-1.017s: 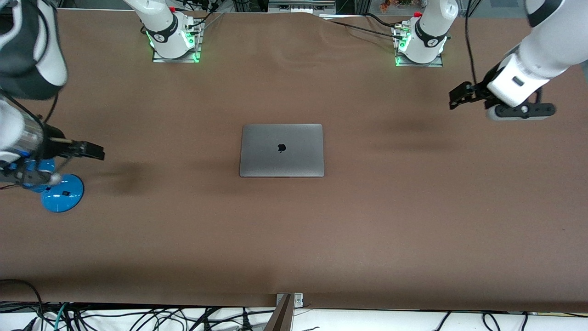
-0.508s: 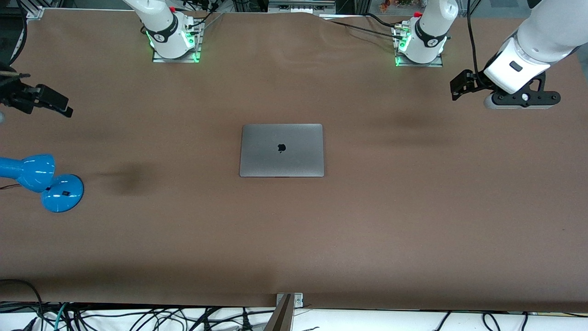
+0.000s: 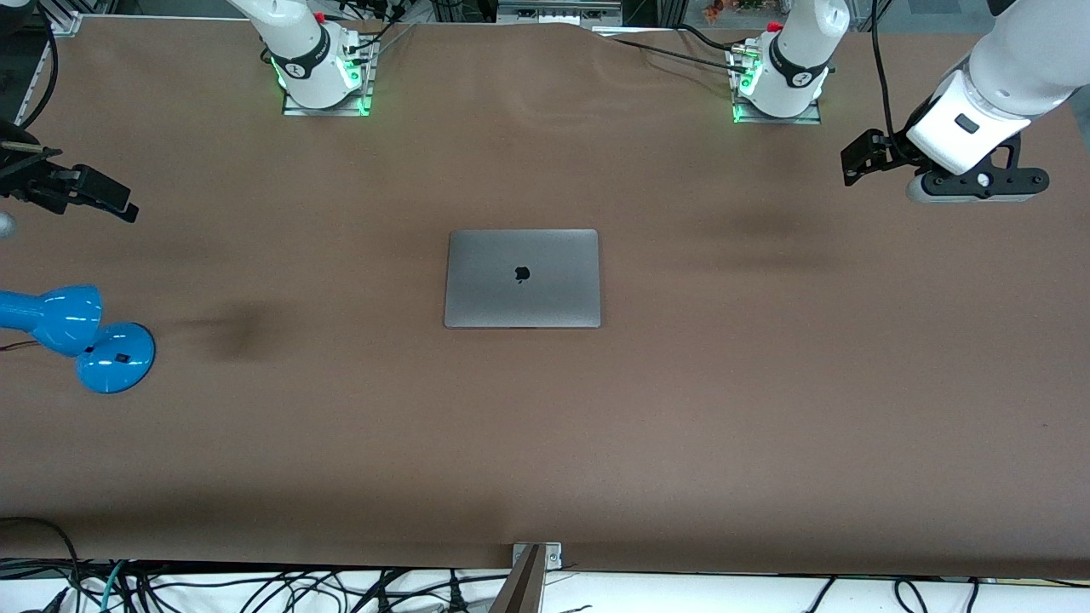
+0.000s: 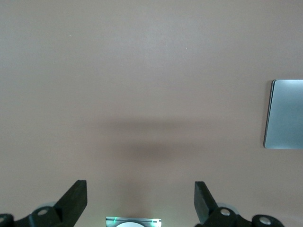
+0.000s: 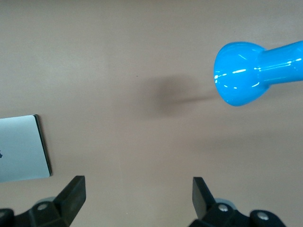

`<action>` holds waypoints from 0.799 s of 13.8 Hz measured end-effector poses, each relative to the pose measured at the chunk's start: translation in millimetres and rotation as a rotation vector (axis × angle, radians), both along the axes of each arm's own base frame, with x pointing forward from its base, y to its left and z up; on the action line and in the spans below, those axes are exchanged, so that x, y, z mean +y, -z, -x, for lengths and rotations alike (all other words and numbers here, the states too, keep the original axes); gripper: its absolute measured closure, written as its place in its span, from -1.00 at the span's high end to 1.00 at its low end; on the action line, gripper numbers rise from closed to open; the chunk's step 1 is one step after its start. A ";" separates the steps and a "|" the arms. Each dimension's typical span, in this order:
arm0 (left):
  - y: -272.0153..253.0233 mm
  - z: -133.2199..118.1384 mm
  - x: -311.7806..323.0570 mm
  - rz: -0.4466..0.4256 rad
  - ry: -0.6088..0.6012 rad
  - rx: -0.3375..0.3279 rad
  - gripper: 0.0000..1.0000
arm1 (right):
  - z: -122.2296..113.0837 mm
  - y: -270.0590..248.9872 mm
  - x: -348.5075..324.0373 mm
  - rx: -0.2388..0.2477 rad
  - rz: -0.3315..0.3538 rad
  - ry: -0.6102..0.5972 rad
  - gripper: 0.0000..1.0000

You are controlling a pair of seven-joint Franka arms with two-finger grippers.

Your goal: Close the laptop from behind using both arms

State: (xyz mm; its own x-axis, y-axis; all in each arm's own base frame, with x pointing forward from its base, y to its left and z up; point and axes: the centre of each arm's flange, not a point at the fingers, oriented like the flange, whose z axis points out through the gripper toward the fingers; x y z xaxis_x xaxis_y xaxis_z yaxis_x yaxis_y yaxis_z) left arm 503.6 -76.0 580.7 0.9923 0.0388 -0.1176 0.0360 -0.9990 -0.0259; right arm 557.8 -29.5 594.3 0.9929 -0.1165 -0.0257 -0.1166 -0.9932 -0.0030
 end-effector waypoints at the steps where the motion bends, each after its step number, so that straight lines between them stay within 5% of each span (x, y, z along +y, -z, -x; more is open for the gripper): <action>1: -0.6 -0.7 4.4 0.002 -0.002 -0.001 1.00 | 0.0 0.0 -0.3 0.000 0.000 0.001 1.00; 11: -1.8 -2.7 24.9 0.012 -0.008 0.003 1.00 | -0.2 0.4 -1.1 0.000 0.000 0.002 1.00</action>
State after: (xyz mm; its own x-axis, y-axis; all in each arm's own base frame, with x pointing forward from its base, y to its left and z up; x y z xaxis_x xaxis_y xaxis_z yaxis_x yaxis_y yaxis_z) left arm 506.3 -51.1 582.5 0.9916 0.0451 -0.1213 0.0437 -0.9989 -0.0145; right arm 558.0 -30.6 593.9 0.9926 -0.1186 -0.0258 -0.1188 -0.9929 -0.0029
